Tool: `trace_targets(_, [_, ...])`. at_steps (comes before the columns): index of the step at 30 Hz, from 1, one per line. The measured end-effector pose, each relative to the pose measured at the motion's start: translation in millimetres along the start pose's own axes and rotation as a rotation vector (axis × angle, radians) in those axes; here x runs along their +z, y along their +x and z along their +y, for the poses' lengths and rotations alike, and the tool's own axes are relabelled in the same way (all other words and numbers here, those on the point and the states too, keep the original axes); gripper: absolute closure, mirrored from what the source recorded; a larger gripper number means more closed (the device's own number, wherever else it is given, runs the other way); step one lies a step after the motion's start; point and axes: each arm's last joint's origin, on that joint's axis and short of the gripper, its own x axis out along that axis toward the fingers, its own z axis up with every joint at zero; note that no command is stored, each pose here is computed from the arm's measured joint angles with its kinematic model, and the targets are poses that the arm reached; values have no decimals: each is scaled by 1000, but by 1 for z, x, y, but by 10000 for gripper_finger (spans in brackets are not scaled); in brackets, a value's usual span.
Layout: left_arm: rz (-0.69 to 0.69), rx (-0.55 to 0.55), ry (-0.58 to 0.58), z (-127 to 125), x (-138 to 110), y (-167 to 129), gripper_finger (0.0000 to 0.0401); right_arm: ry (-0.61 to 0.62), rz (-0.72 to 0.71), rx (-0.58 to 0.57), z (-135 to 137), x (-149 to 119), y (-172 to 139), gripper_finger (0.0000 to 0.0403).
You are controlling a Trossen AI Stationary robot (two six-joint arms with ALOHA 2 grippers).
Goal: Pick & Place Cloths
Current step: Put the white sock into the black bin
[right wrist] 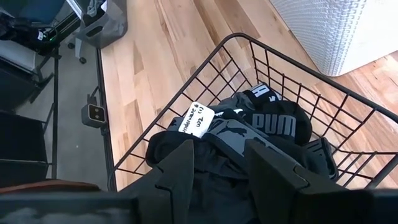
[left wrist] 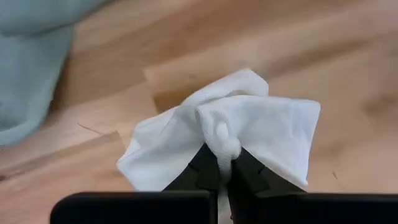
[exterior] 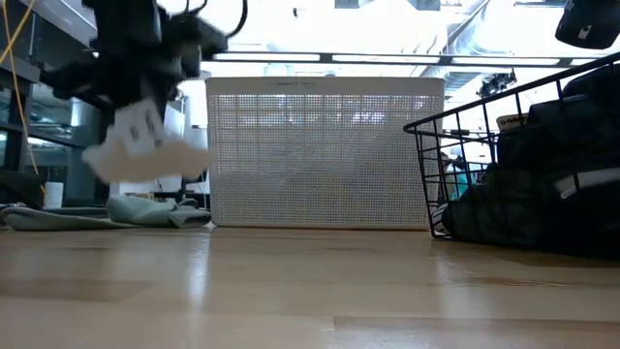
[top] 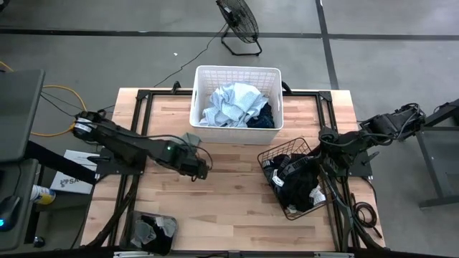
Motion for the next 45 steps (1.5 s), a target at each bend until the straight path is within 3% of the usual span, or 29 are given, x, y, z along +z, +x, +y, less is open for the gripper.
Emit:
trace_targets(4, [59, -79, 102, -9, 2, -24, 397, 0, 0, 0, 0, 0, 0, 269])
trace_targets(9, [147, -102, 223, -16, -6, -54, 397, 26, 0, 0, 0, 0, 0, 269])
trace_targets(19, [169, -139, 354, -15, -54, -92, 398, 77, -3, -3, 0, 0, 0, 269])
trace_targets(33, [249, -193, 395, 19, -140, -117, 398, 131, -61, -45, -1, 2, 0, 269])
trace_targets(45, [327, -273, 394, 44, -182, -135, 398, 125, -124, -114, -1, 4, 4, 269])
